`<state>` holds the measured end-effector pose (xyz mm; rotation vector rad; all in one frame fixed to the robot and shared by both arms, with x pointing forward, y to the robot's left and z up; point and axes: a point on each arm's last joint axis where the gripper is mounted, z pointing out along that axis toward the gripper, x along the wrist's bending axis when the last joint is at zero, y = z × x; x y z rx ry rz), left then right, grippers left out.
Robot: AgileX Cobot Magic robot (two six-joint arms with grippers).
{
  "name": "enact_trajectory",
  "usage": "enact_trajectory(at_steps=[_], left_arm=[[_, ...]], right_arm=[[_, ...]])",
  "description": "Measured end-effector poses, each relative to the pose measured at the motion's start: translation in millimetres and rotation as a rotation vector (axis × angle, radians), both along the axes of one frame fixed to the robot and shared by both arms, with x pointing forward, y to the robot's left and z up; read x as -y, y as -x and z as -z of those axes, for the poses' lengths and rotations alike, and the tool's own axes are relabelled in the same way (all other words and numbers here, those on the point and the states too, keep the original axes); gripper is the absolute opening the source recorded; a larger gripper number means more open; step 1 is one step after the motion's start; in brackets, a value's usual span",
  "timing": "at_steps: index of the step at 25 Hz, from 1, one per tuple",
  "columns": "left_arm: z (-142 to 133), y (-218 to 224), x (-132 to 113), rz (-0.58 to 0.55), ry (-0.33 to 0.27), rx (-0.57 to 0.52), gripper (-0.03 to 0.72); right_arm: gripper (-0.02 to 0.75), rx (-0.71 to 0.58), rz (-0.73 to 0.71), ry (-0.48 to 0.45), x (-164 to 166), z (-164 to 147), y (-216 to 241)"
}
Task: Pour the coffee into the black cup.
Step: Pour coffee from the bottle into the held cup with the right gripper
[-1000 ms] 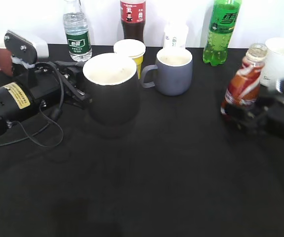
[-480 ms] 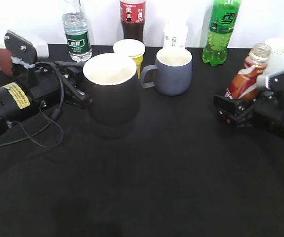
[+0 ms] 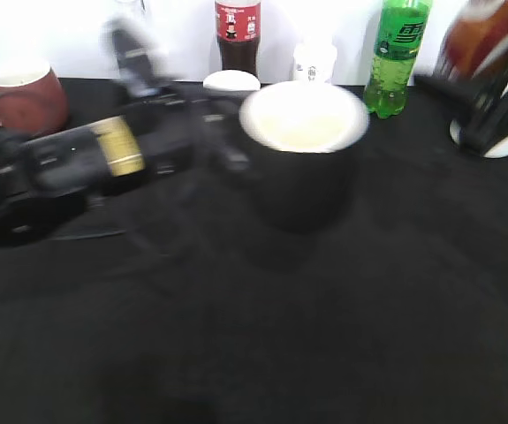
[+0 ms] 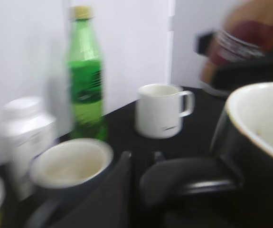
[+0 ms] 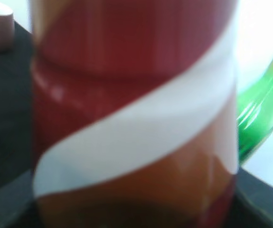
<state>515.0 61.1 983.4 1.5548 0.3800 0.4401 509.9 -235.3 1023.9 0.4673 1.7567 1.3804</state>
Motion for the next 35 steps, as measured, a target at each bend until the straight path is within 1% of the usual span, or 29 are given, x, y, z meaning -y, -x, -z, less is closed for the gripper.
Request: enact_trajectory(at_steps=[2, 5, 9, 13, 14, 16, 18, 21, 23, 26, 32, 35], left_arm=[[-8, 9, 23, 0.054, -0.013, 0.016, 0.061], [-15, 13, 42, 0.086, 0.008, 0.030, 0.061], [-12, 13, 63, 0.100, 0.006, 0.009, 0.061], [-13, 12, 64, 0.067, 0.026, -0.020, 0.061], [-13, 10, 63, 0.052, 0.036, -0.031, 0.061], [-13, 10, 63, 0.046, 0.036, -0.036, 0.061], [-13, 10, 63, 0.045, 0.036, -0.037, 0.061], [-12, 10, 63, 0.044, 0.034, -0.038, 0.061], [-10, 9, 63, 0.037, 0.016, -0.049, 0.061], [-10, 9, 62, 0.033, 0.008, -0.054, 0.061], [-10, 7, 62, 0.013, 0.021, -0.069, 0.061], [-10, 7, 62, 0.013, 0.021, -0.069, 0.061]], right_arm=[[0.532, 0.113, -0.017, 0.071, -1, -20, 3], [0.532, 0.221, -0.027, 0.160, -2, -32, 3], [0.532, 0.428, -0.022, 0.371, -2, -44, -1], [0.532, 0.531, -0.014, 0.529, -1, -43, -2], [0.532, 0.531, -0.005, 0.570, 0, -41, -3], [0.532, 0.511, 0.012, 0.633, 3, -38, -5], [0.532, 0.532, 0.016, 0.691, 4, -36, -5], [0.532, 0.561, 0.014, 0.733, 4, -36, -5], [0.532, 0.570, 0.014, 0.750, 4, -36, -5], [0.532, 0.558, 0.023, 0.820, 7, -33, -7], [0.532, 0.594, 0.020, 0.876, 7, -32, -7], [0.532, 0.599, 0.019, 0.883, 7, -32, -7]])
